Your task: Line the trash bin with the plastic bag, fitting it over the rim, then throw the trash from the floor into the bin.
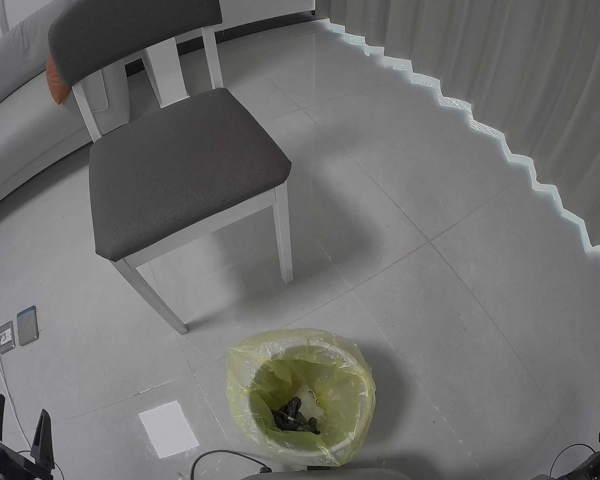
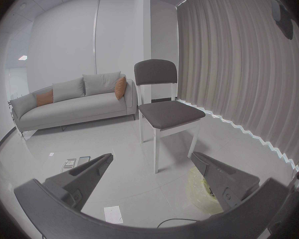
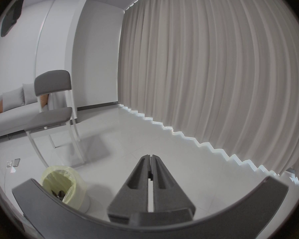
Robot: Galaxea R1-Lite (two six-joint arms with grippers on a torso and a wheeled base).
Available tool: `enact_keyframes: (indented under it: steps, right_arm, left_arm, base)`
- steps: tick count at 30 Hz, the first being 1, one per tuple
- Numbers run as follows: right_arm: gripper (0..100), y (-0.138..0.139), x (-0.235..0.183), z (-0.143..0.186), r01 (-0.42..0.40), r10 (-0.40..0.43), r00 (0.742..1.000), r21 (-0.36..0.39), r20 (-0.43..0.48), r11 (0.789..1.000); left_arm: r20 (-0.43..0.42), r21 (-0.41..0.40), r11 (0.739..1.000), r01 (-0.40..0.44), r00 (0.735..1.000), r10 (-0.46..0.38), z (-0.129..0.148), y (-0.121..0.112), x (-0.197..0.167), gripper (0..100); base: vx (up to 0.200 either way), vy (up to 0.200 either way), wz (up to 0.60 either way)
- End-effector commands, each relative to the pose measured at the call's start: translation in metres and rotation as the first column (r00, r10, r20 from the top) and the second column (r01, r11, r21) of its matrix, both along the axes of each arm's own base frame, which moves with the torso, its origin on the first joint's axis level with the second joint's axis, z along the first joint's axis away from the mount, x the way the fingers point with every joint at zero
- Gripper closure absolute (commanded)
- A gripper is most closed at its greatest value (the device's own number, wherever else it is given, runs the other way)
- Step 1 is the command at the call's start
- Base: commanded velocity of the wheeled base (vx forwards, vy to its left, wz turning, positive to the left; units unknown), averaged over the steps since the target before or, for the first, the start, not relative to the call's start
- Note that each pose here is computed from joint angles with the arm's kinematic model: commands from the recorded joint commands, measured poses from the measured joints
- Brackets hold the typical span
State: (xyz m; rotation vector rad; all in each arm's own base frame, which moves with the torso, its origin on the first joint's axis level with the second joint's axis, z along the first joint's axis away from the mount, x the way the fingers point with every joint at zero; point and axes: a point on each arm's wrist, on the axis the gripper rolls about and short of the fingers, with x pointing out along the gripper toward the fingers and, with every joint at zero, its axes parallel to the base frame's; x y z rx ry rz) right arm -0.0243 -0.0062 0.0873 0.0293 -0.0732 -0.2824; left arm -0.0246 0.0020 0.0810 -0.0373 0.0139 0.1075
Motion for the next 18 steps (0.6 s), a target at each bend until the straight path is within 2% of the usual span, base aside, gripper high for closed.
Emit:
enact_keyframes:
  steps: [1, 6, 8, 10, 12, 16, 18]
  right_arm:
    - [100, 0.0009, 0.0010, -0.0047, -0.044, 0.044, 0.999, -0.004, -0.007, 0.999]
    - [100, 0.0015, 0.0011, -0.0047, -0.073, 0.073, 0.997, 0.018, 0.000, 0.997]
    - [100, 0.0028, 0.0013, -0.0048, -0.134, 0.133, 0.991, 0.057, 0.011, 0.989]
    - [100, 0.0042, 0.0016, -0.0067, -0.196, 0.197, 0.980, 0.029, -0.016, 0.980]
    - [100, 0.0046, 0.0016, -0.0113, -0.212, 0.213, 0.975, 0.011, -0.071, 0.977]
    - [100, 0.0054, 0.0020, -0.0116, -0.247, 0.247, 0.966, 0.011, -0.076, 0.969]
    - [100, 0.0052, 0.0020, -0.0115, -0.235, 0.235, 0.969, 0.012, -0.074, 0.972]
  left_arm:
    - [0.008, 0.003, 1.000, -0.002, 1.000, 0.002, -0.0003, 0.0001, -0.0006, 0]
    - [0.011, -0.015, 1.000, 0.000, 1.000, 0.000, -0.0002, 0.0000, -0.0006, 0]
    - [0.013, -0.017, 1.000, 0.003, 1.000, -0.003, -0.0002, 0.0000, -0.0007, 0]
    - [0.013, -0.017, 1.000, 0.003, 1.000, -0.003, -0.0002, 0.0000, -0.0007, 0]
    - [0.015, -0.015, 1.000, 0.001, 1.000, -0.001, -0.0003, 0.0000, -0.0008, 0]
    - [0.014, -0.022, 1.000, 0.006, 1.000, -0.006, -0.0007, -0.0001, -0.0007, 0]
    - [0.013, -0.018, 1.000, 0.006, 1.000, -0.006, -0.0005, -0.0001, -0.0006, 0]
  base:
    - [0.000, 0.000, 0.00]
    - [0.000, 0.000, 0.00]
    - [0.000, 0.000, 0.00]
    - [0.000, 0.000, 0.00]
    - [0.000, 0.000, 0.00]
    - [0.000, 0.000, 0.00]
    - [0.000, 0.000, 0.00]
